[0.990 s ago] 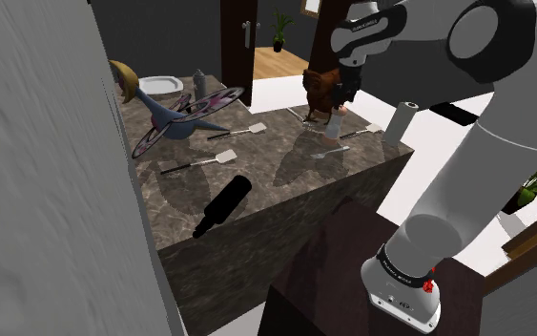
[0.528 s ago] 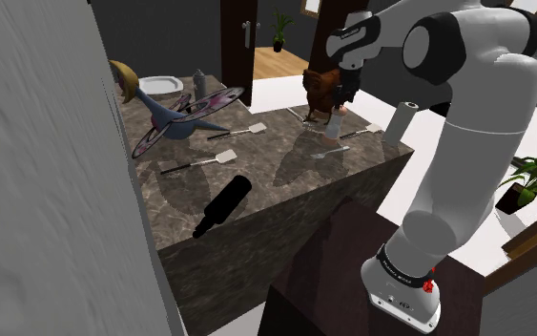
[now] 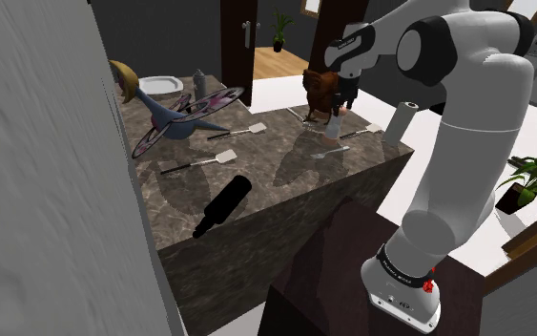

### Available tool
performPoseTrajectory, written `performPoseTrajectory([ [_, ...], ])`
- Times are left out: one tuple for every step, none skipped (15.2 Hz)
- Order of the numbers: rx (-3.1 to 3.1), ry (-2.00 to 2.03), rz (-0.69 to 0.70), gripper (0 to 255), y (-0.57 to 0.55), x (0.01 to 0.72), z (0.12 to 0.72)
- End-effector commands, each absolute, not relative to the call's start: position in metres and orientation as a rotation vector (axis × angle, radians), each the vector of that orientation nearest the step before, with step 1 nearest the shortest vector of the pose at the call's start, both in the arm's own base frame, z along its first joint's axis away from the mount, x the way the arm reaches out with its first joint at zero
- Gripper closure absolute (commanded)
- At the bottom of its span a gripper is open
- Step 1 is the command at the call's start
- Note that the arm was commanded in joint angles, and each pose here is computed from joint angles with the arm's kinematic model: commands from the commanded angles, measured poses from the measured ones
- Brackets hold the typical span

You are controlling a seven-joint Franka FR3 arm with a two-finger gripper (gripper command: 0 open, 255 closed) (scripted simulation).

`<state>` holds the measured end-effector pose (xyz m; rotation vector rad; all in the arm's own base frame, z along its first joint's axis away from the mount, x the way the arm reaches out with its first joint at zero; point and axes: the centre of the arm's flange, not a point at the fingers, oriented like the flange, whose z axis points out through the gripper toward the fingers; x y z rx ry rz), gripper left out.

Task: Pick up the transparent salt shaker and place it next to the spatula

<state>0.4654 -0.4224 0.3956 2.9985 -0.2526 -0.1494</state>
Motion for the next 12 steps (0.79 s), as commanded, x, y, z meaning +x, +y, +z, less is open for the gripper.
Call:
performPoseTrajectory([
  [2.998,-0.253,-0.149,0,-0.4225,0.4655,0.3946],
  [2.998,-0.253,-0.149,0,-0.4225,0.4655,0.3946],
  [2.998,-0.253,-0.149,0,-0.4225,0.4655,0.3946],
  [2.998,-0.253,-0.149,0,-0.4225,0.4655,0.3946],
  [2.998,-0.253,-0.149,0,-0.4225,0.4655,0.3947],
  [2.998,-0.253,-0.149,255,-0.4225,0.4655,0.3947],
  [2.998,-0.253,-0.149,255,-0.4225,0.4655,0.3947],
  [2.998,-0.253,-0.149,255,-0.4224,0.4654,0.3947],
  [2.998,-0.253,-0.149,255,-0.4225,0.4654,0.3947],
  [2.998,-0.253,-0.149,255,-0.4224,0.4653,0.3947],
  [2.998,-0.253,-0.149,255,-0.4224,0.4653,0.3947],
  [2.998,-0.253,-0.149,255,-0.4224,0.4653,0.3947],
])
